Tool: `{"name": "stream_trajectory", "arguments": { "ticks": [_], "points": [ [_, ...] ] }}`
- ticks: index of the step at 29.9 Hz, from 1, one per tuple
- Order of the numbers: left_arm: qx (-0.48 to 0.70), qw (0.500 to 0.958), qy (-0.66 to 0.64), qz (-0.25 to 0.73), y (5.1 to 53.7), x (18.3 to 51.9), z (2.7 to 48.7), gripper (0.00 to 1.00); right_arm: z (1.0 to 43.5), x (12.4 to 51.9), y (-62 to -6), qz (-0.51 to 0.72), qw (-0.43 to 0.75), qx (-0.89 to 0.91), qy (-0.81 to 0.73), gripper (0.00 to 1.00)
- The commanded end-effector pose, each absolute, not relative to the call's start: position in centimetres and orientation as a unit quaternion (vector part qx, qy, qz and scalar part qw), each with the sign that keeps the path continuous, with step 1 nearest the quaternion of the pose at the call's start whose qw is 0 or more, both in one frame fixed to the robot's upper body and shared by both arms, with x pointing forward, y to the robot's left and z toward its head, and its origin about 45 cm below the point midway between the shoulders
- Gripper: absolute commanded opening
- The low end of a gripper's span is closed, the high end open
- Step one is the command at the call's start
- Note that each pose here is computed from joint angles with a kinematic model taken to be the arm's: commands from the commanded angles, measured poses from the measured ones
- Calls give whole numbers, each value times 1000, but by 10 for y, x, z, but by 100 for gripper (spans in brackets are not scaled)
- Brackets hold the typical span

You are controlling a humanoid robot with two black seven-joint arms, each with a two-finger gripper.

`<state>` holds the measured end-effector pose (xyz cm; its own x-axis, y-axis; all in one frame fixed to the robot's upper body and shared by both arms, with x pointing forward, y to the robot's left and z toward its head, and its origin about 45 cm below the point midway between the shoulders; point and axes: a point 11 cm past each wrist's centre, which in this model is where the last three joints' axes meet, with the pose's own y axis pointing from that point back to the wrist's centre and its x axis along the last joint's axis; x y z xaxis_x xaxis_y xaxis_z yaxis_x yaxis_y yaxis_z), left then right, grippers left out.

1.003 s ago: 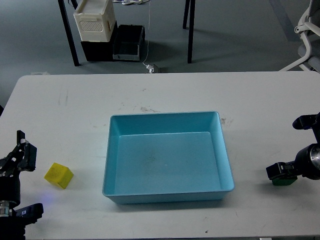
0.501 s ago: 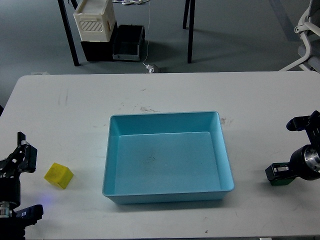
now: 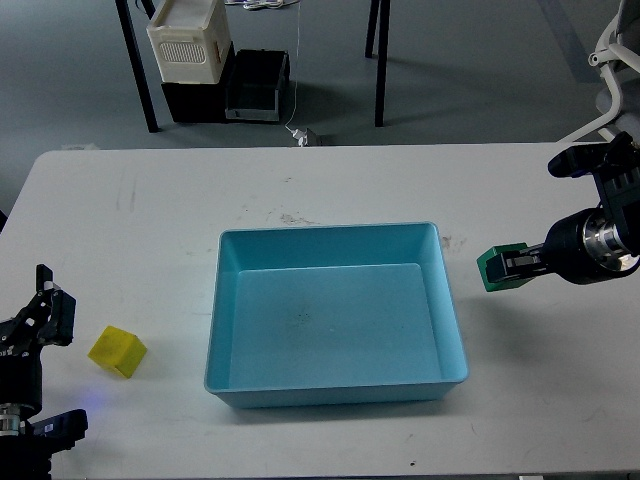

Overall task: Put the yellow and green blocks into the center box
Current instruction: 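Carry the green cube into the blue tray and release it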

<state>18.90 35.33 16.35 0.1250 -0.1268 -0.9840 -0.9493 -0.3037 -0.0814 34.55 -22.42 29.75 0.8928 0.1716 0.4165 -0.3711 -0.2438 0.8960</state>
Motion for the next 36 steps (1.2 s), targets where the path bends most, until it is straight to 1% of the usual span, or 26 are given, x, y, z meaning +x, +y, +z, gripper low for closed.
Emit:
{"name": "stream_trajectory", "arguments": {
  "ticks": [1, 3, 7, 10, 13, 16, 18, 19, 21, 22, 23, 24, 25, 26, 27, 32, 36],
  "points": [
    [-630, 407, 427, 505, 353, 189, 163, 100, 322, 345, -168, 255, 587, 767, -29, 0],
    [-630, 407, 428, 504, 353, 189, 164, 100, 319, 337, -142, 266, 585, 766, 4, 0],
    [-631, 407, 433, 500, 348, 191, 163, 100, 294, 320, -92, 285, 592, 750, 79, 0],
    [-631, 406, 433, 499, 347, 191, 163, 100, 272, 322, -78, 285, 603, 739, 96, 0],
    [-632, 406, 433, 499, 347, 191, 163, 100, 238, 323, -71, 266, 616, 734, 107, 0],
    [-632, 406, 433, 498, 347, 192, 163, 100, 222, 326, -68, 255, 620, 734, 103, 0],
    [-632, 407, 432, 498, 347, 192, 163, 100, 212, 320, -64, 250, 619, 736, 114, 2],
    [-633, 409, 432, 496, 347, 194, 165, 100, 211, 318, -62, 249, 618, 736, 118, 6],
    [-634, 410, 432, 494, 346, 196, 166, 100, 211, 317, -61, 249, 617, 737, 118, 25],
    [-633, 411, 432, 493, 346, 196, 166, 100, 210, 317, -61, 248, 616, 738, 119, 31],
    [-633, 411, 432, 493, 346, 196, 166, 100, 212, 318, -60, 249, 616, 738, 117, 39],
    [-633, 412, 432, 493, 345, 196, 166, 100, 214, 319, -60, 251, 617, 737, 116, 63],
    [-633, 412, 432, 493, 345, 197, 166, 100, 215, 320, -60, 253, 617, 737, 114, 100],
    [-632, 413, 432, 493, 345, 197, 166, 100, 217, 321, -61, 252, 617, 737, 112, 97],
    [-632, 413, 432, 493, 345, 196, 165, 100, 217, 322, -62, 251, 618, 737, 110, 100],
    [-632, 412, 433, 493, 345, 196, 165, 100, 222, 330, -71, 244, 619, 741, 92, 100],
    [-630, 412, 439, 491, 341, 196, 163, 100, 241, 354, -84, 237, 614, 752, 44, 100]
  ]
}}
